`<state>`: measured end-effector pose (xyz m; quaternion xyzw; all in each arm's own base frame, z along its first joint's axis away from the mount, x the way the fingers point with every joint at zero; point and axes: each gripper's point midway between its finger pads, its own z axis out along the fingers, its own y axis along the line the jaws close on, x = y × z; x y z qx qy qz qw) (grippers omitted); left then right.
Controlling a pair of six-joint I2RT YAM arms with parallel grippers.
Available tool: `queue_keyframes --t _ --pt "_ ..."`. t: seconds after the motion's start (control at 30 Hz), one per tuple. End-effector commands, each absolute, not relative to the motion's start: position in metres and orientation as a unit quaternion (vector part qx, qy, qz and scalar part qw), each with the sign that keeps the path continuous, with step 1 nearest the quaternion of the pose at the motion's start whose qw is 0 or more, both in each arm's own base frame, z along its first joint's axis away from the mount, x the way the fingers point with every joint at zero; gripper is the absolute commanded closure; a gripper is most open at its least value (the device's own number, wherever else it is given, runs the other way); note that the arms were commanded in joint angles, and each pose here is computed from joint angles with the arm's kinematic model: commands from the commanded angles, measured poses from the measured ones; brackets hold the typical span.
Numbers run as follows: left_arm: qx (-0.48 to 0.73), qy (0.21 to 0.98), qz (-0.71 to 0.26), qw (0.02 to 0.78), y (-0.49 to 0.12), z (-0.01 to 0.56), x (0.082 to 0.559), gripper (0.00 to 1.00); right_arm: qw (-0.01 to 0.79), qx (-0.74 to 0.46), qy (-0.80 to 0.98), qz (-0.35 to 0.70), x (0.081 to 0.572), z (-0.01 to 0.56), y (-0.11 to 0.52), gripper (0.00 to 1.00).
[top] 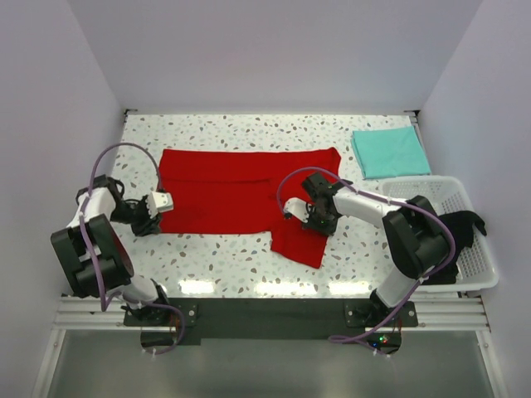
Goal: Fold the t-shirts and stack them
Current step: Fold the tshirt
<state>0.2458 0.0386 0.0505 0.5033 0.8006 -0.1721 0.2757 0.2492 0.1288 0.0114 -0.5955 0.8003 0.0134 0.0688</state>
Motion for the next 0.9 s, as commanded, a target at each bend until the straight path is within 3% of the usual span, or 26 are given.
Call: queue_keyframes --t 0.0,0.5,0.73,0.87 --pt "0.577 0.758 -0.138 0.270 0.052 0.045 0.254 0.62 0.043 -0.596 0.802 0.014 0.239 -0.001 0.123 1.00" --pt "0.632 0.737 -0.112 0.213 0.059 -0.001 0.250 0.63 0.034 -0.589 0.807 0.017 0.234 0.005 0.121 1.00" --pt "0.644 0.732 -0.109 0.195 0.058 -0.008 0.237 0.96 0.029 -0.583 0.811 0.025 0.224 0.013 0.118 1.00" --pt "0.641 0.734 -0.121 0.189 0.056 0.002 0.228 1.00 0.028 -0.581 0.813 0.032 0.209 0.022 0.112 1.00"
